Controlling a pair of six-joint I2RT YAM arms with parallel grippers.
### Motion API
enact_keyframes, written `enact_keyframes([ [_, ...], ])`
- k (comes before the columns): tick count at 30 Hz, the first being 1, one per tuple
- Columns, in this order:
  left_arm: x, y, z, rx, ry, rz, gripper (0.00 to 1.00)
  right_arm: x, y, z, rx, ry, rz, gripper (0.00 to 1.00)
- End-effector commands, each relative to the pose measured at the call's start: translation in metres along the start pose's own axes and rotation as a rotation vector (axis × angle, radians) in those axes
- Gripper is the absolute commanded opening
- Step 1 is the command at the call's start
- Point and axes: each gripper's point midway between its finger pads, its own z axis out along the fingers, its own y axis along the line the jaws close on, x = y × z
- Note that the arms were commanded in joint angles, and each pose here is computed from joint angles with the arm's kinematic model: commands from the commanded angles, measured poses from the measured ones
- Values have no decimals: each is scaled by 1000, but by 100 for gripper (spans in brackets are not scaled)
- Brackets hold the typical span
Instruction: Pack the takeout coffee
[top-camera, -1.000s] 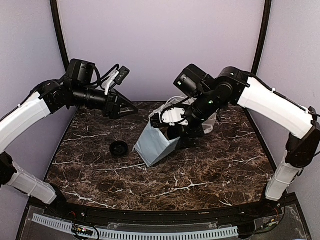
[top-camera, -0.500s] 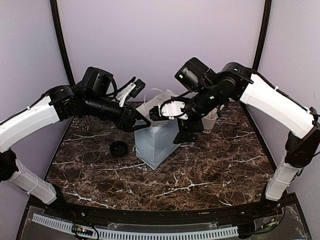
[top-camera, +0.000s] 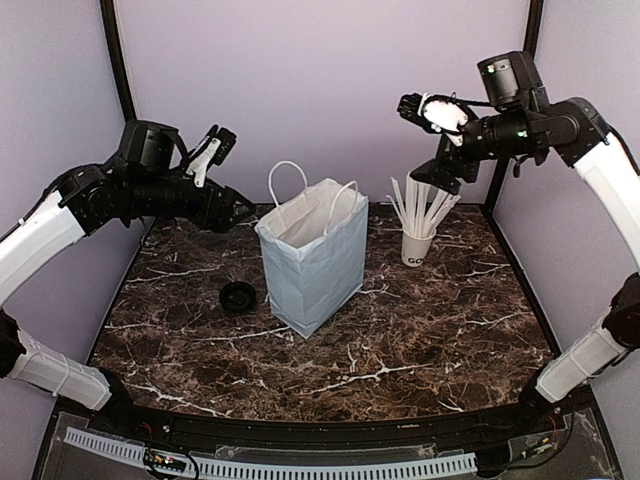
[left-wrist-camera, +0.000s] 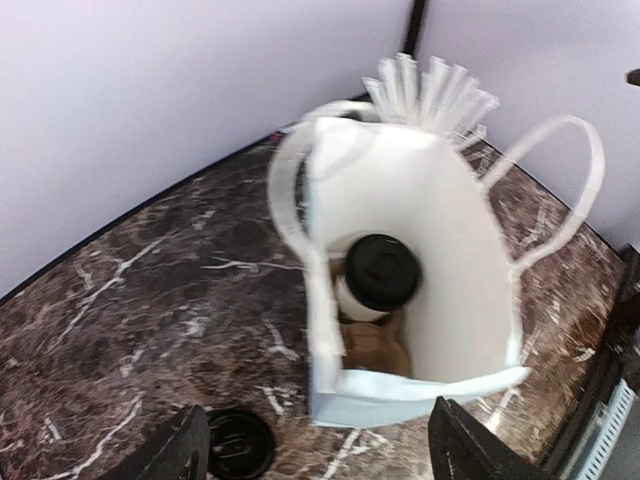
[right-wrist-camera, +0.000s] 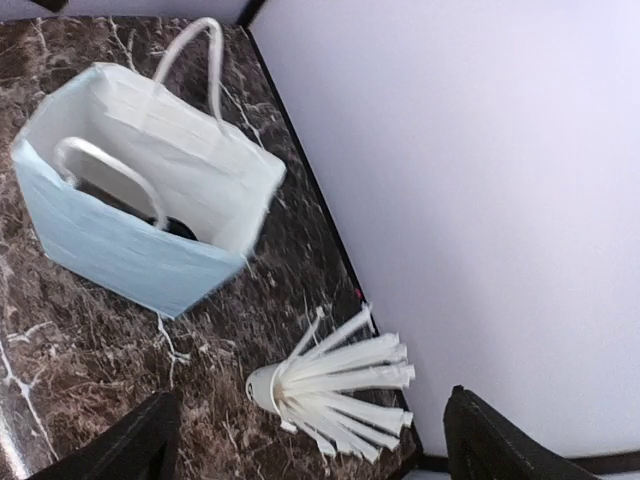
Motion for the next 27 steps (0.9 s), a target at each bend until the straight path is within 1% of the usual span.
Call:
enact_keyframes([
  [1, 14, 72, 9, -178, -34, -47, 77, 74, -8, 36, -101, 70, 216, 84],
  [2, 18, 88, 11, -213, -38, -57, 77, 95, -10, 43, -116, 89, 279, 78],
  [4, 27, 108, 24, -246, -53, -74, 76, 131, -14, 58, -126, 105, 396, 68],
  [6, 46, 120, 41, -255, -45, -89, 75, 157, -15, 69, -96, 103, 465, 62],
  [7, 45, 122, 45, -245, -61, -91, 74, 167, -14, 75, -62, 101, 487, 60],
  [8, 52, 126, 47, -241, -53, -119, 73, 169, -19, 79, -8, 69, 494, 58],
  [9, 53, 122, 47, -208, -57, -141, 72, 177, -13, 82, 4, 76, 521, 55],
  [10, 59, 122, 47, -202, -50, -150, 72, 178, -17, 84, 46, 51, 535, 51],
  [11, 56, 120, 43, -195, -73, -148, 72, 184, -15, 88, 67, 51, 556, 48],
  [12, 65, 120, 44, -198, -62, -148, 72, 190, -13, 91, 79, 56, 578, 45],
  [13, 62, 121, 38, -217, -87, -135, 72, 195, -12, 95, 88, 65, 595, 44],
  [14, 71, 123, 39, -230, -76, -133, 72, 198, -10, 99, 84, 69, 603, 44],
  [17, 74, 126, 35, -255, -82, -125, 72, 204, -7, 110, 81, 77, 632, 44],
  [23, 77, 122, 44, -217, -61, -134, 71, 208, -10, 126, 103, 94, 642, 45],
  [27, 78, 116, 48, -179, -61, -142, 71, 204, -12, 133, 94, 94, 642, 43],
])
